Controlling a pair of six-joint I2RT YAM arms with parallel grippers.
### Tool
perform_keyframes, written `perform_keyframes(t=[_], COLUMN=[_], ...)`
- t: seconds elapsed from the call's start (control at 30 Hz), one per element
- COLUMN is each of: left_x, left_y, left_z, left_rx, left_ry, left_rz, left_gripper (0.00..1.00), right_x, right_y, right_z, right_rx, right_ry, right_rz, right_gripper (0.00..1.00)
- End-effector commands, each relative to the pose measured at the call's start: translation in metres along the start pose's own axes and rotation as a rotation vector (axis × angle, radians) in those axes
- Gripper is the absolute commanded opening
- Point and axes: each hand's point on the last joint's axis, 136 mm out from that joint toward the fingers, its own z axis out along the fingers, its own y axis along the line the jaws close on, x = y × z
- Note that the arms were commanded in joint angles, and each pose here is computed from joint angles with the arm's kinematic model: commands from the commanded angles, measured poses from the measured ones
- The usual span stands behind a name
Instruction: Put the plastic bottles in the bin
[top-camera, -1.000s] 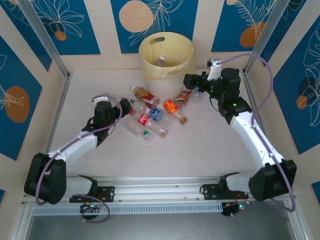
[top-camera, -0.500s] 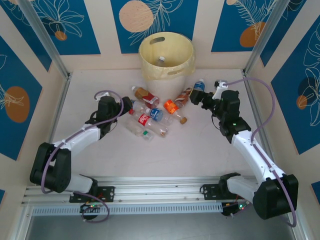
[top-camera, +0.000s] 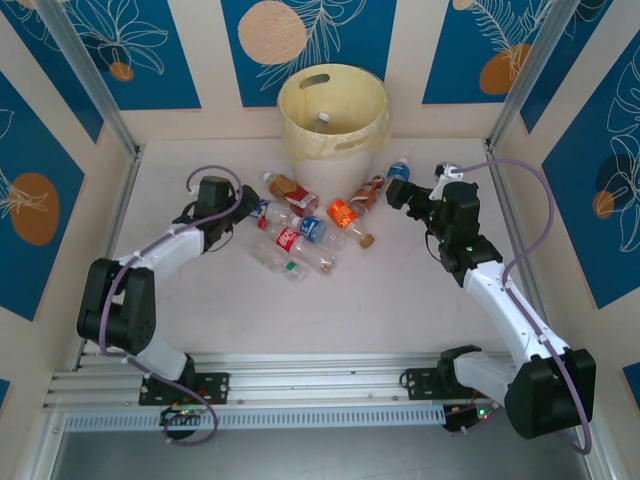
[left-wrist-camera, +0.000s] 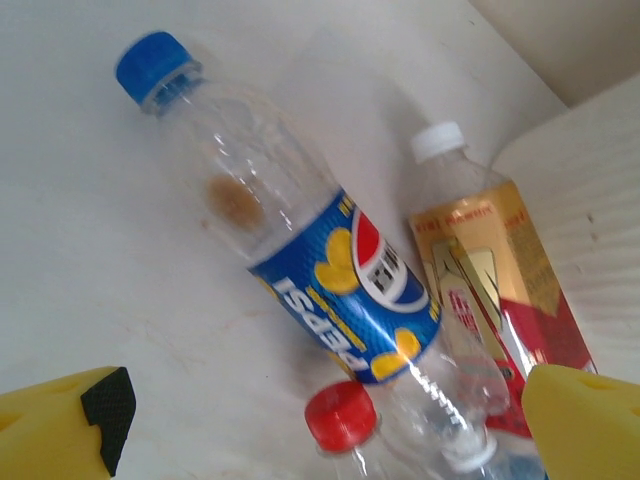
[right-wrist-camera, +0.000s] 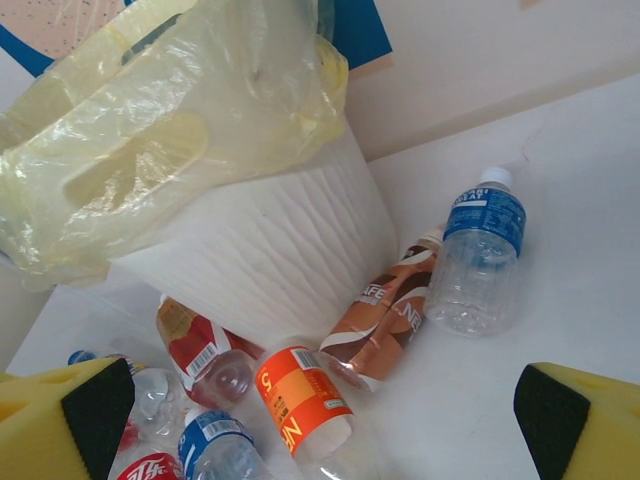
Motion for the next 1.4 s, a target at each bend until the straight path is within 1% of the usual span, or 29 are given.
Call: perform_keyframes(t=[0.0, 0.07, 0.2, 0.33, 0.47, 0.73, 1.0, 1.2, 1.27, 1.37], left_x=[0.007, 0.005, 0.001, -0.003, 0.0, 0.003, -0.002, -0.004, -0.004, -0.002], left_y=[0.012, 0.024, 0.031, 0.018, 0.009, 0.007, 0.012, 0.02, 0.022, 0.025], left_z=[0.01, 0.015, 0.027, 0.041, 0.054, 0.08, 0.094, 0.108, 0.113, 0.121], left_rx=[-0.054, -0.14, -0.217, -0.186, -0.185, -0.263, -0.305, -0.328, -0.33, -0.331], left_ry=[0.08, 0.078, 0.097, 0.122, 0.146, 0.162, 0.092, 0.047, 0.037, 0.031], left_rz=[-0.051, -0.097, -0.156, -0.18, -0.246, -0.395, -0.473, -0.51, -0.511, -0.503], left_gripper=[1.0, 1.0, 1.0, 1.0, 1.0, 1.0, 1.0, 0.97, 0.95, 0.89], right_x=[-0.014, -0.015, -0.013, -0.014, -0.013, -0.014, -0.013, -0.013, -0.013, -0.013], right_y=[-0.004, -0.007, -0.009, -0.009, -0.013, -0.015, -0.018, -0.018, -0.018, -0.018], right_z=[-0.007, -0.008, -0.008, -0.012, -0.016, -0.023, -0.03, -0.031, -0.031, -0.032], right_rx=[0.037, 0.048, 0.058, 0.061, 0.077, 0.085, 0.106, 0.108, 0.109, 0.109], right_ry=[-0.041, -0.043, -0.034, -0.032, -0.036, -0.037, -0.034, -0.031, -0.03, -0.027], right_rz=[0.017, 0.02, 0.027, 0.028, 0.03, 0.029, 0.013, 0.012, 0.01, 0.008], right_gripper=[0.99, 0.99, 0.99, 0.99, 0.99, 0.99, 0.99, 0.99, 0.99, 0.99])
